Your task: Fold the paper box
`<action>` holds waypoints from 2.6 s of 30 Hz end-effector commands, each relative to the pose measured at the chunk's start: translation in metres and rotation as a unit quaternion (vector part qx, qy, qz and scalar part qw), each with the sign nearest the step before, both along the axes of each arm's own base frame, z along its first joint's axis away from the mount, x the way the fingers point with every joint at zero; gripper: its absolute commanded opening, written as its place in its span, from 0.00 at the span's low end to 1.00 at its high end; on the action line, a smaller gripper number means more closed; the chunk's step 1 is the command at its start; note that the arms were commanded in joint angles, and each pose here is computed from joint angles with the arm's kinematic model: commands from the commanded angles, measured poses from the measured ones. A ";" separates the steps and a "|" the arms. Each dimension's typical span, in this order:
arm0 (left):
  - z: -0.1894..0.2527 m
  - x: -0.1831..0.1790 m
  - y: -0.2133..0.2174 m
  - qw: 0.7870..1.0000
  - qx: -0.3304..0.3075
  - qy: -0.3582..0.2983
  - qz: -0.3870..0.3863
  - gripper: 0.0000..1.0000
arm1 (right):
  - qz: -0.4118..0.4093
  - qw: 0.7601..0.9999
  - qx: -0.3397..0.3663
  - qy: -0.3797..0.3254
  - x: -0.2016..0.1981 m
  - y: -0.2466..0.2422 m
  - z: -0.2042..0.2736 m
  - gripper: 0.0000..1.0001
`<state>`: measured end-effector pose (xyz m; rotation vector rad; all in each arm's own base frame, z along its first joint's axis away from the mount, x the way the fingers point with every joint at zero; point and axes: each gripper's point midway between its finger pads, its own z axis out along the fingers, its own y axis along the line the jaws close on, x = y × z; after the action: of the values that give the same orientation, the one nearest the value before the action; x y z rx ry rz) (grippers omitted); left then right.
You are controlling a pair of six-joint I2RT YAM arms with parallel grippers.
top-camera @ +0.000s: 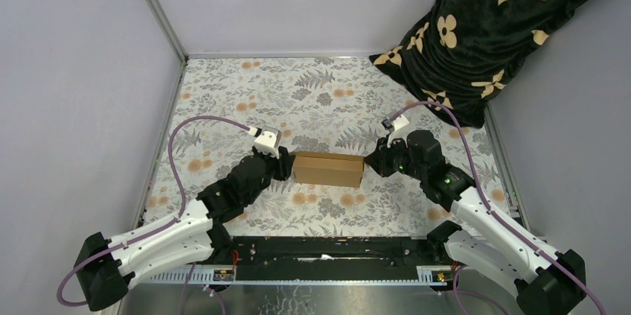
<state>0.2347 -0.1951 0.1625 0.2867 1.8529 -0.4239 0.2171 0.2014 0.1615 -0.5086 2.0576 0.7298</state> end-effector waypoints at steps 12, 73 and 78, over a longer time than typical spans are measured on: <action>0.033 0.007 -0.008 0.999 -0.032 -0.041 -0.001 0.34 | 0.000 0.999 0.011 -0.031 0.006 0.004 0.012 0.13; 0.003 -0.001 0.002 1.000 -0.025 0.006 0.017 0.35 | 0.004 1.000 0.008 -0.025 0.006 0.006 0.009 0.13; 0.003 -0.001 0.002 1.000 -0.026 0.006 0.017 0.35 | 0.005 1.000 0.010 -0.025 0.005 0.006 0.010 0.13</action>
<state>0.2343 -0.1929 0.1640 0.2356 1.8615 -0.4382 0.2182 0.2022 0.1614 -0.5087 2.0504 0.7315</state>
